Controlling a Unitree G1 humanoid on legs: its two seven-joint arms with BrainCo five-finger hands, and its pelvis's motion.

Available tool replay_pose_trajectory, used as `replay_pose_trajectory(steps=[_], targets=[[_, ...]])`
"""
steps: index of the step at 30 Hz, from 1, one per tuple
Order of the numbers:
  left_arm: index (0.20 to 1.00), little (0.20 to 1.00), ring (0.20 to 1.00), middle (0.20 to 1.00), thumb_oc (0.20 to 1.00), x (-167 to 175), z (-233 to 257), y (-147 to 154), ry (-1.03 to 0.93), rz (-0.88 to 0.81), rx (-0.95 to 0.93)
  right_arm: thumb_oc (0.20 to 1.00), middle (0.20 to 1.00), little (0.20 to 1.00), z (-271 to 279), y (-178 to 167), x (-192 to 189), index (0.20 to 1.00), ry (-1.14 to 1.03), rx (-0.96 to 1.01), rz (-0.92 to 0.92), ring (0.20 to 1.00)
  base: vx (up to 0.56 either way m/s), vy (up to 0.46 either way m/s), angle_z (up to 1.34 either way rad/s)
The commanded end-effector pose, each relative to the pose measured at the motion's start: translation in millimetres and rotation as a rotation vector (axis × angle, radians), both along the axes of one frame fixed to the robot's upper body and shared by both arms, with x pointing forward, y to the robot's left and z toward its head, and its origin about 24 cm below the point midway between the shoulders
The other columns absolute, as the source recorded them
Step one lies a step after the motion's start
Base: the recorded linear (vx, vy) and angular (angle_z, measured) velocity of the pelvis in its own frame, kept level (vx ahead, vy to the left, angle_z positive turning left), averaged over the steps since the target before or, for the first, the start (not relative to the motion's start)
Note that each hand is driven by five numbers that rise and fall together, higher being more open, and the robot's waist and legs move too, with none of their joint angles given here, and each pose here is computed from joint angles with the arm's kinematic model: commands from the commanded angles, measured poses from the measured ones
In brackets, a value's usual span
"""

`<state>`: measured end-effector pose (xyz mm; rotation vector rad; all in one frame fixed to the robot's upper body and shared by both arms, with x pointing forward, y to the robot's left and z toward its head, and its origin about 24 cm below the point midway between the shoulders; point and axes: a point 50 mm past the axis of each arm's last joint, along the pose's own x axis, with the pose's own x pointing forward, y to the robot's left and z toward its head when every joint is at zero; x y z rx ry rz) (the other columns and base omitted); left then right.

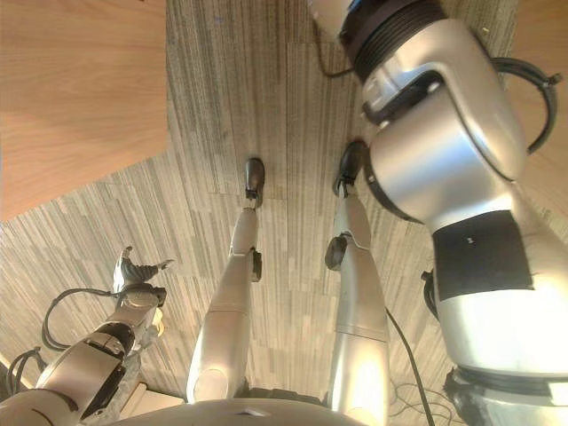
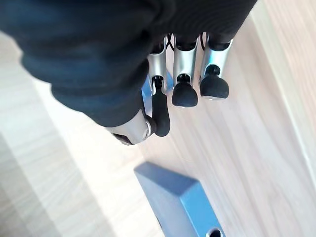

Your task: Put the empty folder in the office cabinet

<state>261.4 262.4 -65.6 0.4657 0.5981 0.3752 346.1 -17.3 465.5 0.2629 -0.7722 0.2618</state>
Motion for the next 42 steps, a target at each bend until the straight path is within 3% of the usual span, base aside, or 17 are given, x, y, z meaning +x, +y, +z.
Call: replay_pose_trajectory(steps=[1, 10, 13, 24, 28, 34, 37, 39, 42], targets=[[1.000, 1.000, 1.000, 1.000, 1.000, 0.1, 20.1, 44.0, 0.003, 0.092, 0.127, 0.200, 0.200, 0.200, 1.0, 21.1, -8.3, 0.200, -0.050, -0.077, 0.010, 0.200, 0.01, -0.045, 0.09], [1.000, 1.000, 1.000, 1.000, 1.000, -5.8, 18.9, 52.0, 0.022, 0.125, 0.136, 0.200, 0.200, 0.200, 15.5, -23.3, 2.0, 0.200, -0.001, 0.023, -0.146, 0.200, 0.02, -0.021, 0.02], [1.000, 1.000, 1.000, 1.000, 1.000, -16.3, 8.4, 49.5, 0.057, 0.135, 0.118, 0.200, 0.200, 0.200, 24.6, -54.9, 3.7, 0.200, 0.010, 0.096, -0.264, 0.200, 0.03, 0.004, -0.01], [1.000, 1.000, 1.000, 1.000, 1.000, -28.3, 0.6, 51.5, 0.089, 0.127, 0.115, 0.200, 0.200, 0.200, 31.4, -84.2, 5.8, 0.200, 0.023, -0.088, -0.493, 0.200, 0.01, 0.012, -0.03], [1.000, 1.000, 1.000, 1.000, 1.000, -29.2, -0.8, 50.4, 0.097, 0.122, 0.114, 0.200, 0.200, 0.200, 29.2, -78.4, 6.8, 0.200, 0.021, -0.112, -0.483, 0.200, 0.02, 0.021, 0.00], [1.000, 1.000, 1.000, 1.000, 1.000, -26.2, 2.8, 51.8, 0.067, 0.137, 0.116, 0.200, 0.200, 0.200, 20.4, -33.0, 3.1, 0.200, -0.048, -0.204, -0.348, 0.200, 0.02, 0.025, 0.00], [1.000, 1.000, 1.000, 1.000, 1.000, -25.3, 3.6, 52.1, 0.067, 0.133, 0.122, 0.200, 0.200, 0.200, 12.7, 0.8, -4.1, 0.200, -0.104, -0.288, -0.250, 0.200, 0.00, 0.000, 0.00], [1.000, 1.000, 1.000, 1.000, 1.000, -25.3, 3.5, 52.7, 0.079, 0.134, 0.131, 0.200, 0.200, 0.200, -8.8, 50.2, -16.5, 0.200, -0.152, -0.403, -0.073, 0.200, 0.00, -0.016, 0.01], [1.000, 1.000, 1.000, 1.000, 1.000, -22.8, 8.0, 57.3, 0.073, 0.137, 0.145, 0.200, 0.200, 0.200, -26.0, 80.6, -29.1, 0.200, -0.193, -0.489, 0.050, 0.200, 0.00, 0.000, 0.00]])
